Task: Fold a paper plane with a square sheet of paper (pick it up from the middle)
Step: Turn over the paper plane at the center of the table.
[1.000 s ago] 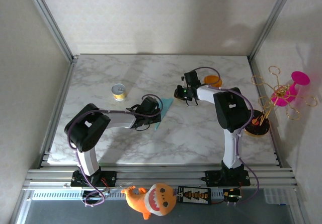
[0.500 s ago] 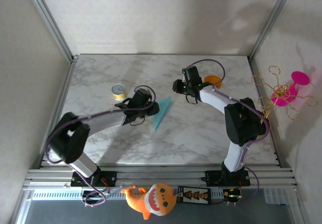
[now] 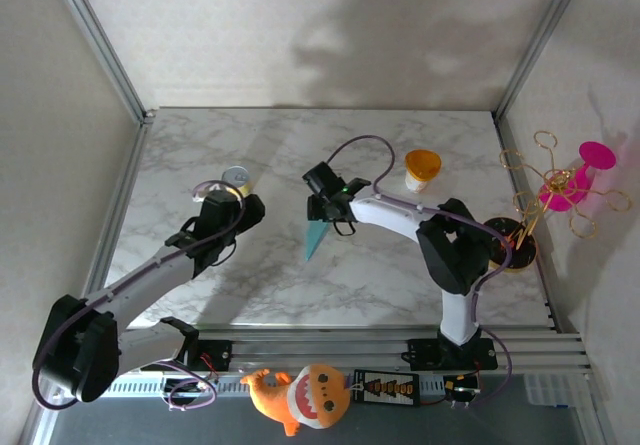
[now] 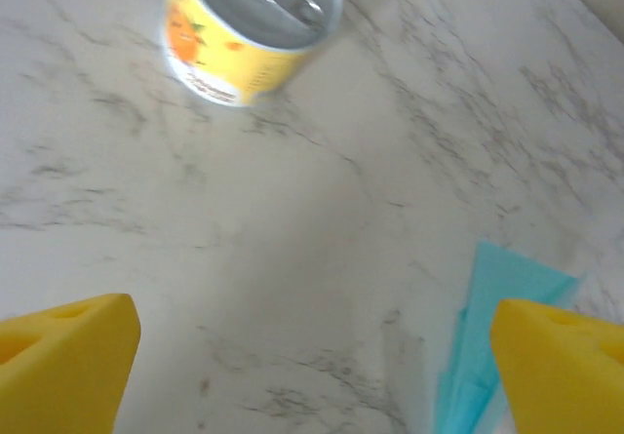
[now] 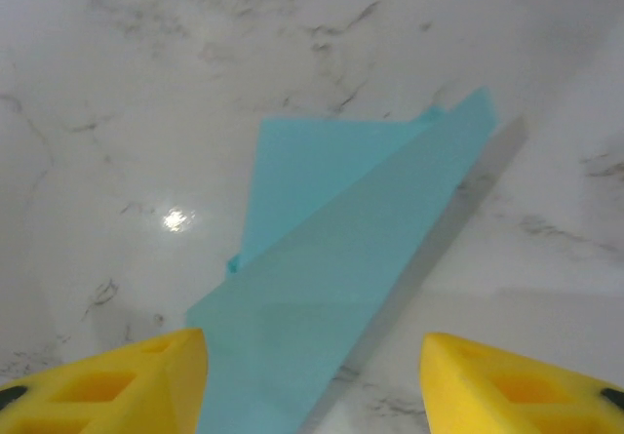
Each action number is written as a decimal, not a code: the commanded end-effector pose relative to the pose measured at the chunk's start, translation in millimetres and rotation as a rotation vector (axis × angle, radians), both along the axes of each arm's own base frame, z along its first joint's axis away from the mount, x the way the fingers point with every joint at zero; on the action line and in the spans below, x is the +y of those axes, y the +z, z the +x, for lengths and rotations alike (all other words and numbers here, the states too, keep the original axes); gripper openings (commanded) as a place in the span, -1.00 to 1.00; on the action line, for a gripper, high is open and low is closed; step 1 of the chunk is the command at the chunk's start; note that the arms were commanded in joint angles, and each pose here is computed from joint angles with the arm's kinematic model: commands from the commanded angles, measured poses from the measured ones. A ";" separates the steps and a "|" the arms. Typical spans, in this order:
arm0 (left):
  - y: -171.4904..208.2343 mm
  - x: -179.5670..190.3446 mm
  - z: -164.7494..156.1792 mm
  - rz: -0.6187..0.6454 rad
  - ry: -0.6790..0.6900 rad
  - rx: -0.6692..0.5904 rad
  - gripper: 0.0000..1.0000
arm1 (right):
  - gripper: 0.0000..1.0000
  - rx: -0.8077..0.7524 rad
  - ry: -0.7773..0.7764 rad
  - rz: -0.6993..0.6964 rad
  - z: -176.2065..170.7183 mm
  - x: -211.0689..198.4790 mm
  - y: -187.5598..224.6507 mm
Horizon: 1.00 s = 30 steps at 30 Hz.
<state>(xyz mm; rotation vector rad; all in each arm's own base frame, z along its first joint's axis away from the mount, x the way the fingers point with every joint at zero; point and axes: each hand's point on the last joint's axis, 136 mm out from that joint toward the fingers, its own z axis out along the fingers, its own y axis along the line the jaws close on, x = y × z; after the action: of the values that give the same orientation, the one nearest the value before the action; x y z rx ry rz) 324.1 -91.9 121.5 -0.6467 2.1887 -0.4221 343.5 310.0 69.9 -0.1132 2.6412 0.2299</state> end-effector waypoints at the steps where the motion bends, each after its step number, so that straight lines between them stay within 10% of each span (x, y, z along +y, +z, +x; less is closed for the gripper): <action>1: 0.0 14.8 -1.9 0.011 0.035 -0.024 0.88 | 0.23 0.004 -0.090 -0.112 -3.7 -9.8 -9.0; 13: -24.8 15.4 -4.8 0.010 0.010 0.031 0.95 | 0.23 -0.041 -0.162 -0.313 5.9 -3.2 -18.0; 30: -31.6 13.0 -1.3 0.009 0.005 0.053 0.99 | -0.39 -0.025 -0.208 -0.296 -10.7 -18.0 -12.6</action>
<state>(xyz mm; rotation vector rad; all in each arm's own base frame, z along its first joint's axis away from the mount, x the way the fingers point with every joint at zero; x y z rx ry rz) 316.8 -79.8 85.7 -0.6734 2.2573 -0.3897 339.6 294.6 39.8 0.0278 2.6327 -0.2615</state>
